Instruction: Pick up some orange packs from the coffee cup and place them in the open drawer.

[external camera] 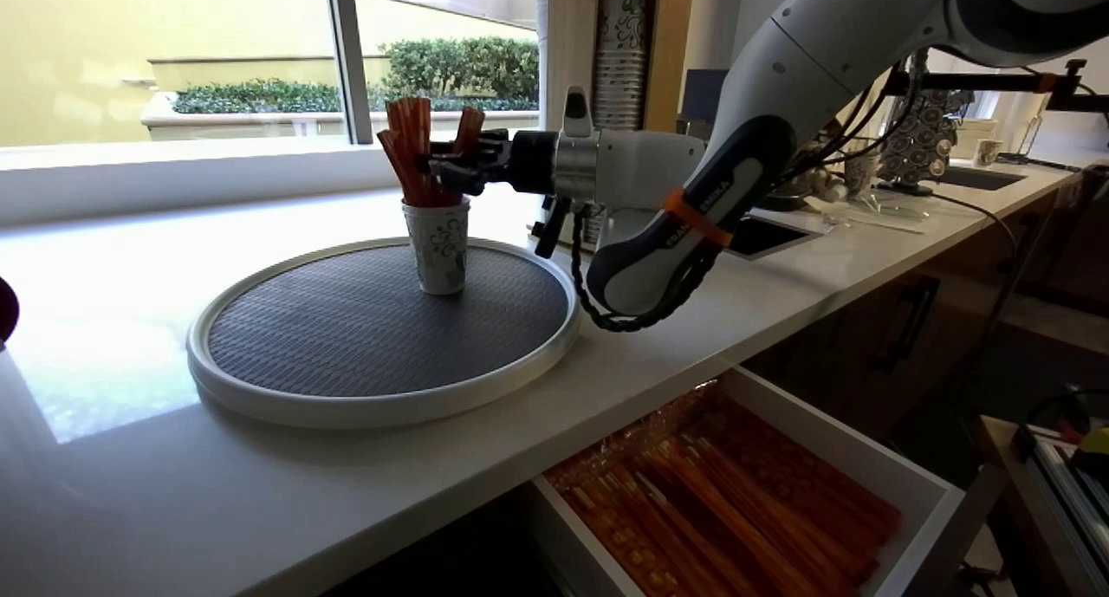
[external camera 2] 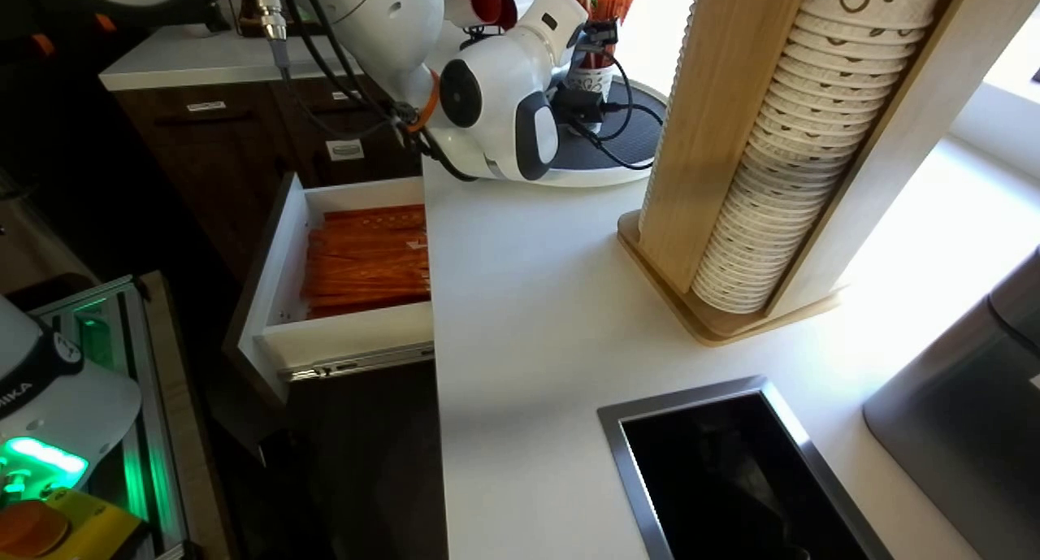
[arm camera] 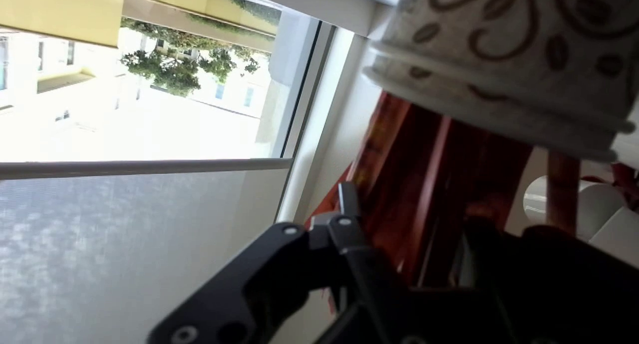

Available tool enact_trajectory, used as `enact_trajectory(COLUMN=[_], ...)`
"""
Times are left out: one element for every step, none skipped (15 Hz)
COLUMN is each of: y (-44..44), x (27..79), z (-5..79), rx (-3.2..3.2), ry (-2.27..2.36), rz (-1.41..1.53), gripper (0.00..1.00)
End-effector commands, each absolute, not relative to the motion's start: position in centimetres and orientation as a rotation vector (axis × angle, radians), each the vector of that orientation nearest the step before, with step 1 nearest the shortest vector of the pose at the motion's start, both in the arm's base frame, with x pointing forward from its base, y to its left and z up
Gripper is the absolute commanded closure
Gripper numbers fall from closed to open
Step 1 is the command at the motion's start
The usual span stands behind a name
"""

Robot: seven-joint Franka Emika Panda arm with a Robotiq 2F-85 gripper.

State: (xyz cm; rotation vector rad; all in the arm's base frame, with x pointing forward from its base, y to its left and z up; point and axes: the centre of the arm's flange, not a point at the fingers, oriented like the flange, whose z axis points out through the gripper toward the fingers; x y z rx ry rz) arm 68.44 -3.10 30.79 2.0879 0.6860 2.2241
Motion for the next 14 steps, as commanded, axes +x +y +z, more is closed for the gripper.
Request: enact_trajectory(y=[-3.1,-3.0,-2.9,-2.8,-2.7,-2.6,-2.5,-2.5,-2.5,-2.4,-2.4,-2.4,-2.5,-2.6], x=[69.0,69.0,68.9,68.8,68.7,68.6,68.6,68.5,68.3,68.1,67.9,67.7,67.5,67.3], z=[30.0,29.9,29.9,29.9,30.0,30.1,30.2,30.4,30.6,30.9,31.3,31.8,32.4,32.9], rx=[2.063,2.060,2.058,2.061,2.059,2.060,2.057,2.055,2.046,2.036,2.028,2.019,2.013,2.007], ry=[0.707,0.709,0.705,0.702,0.701,0.694,0.694,0.686,0.684,0.678,0.667,0.651,0.632,0.617], rz=[2.284,2.288,2.296,2.301,2.305,2.310,2.315,2.323,2.332,2.341,2.353,2.369,2.379,2.392], gripper=[0.92,0.99,1.00,1.00,1.00,0.98,0.98,0.98,0.98,0.98,0.98,0.98,0.98,0.98])
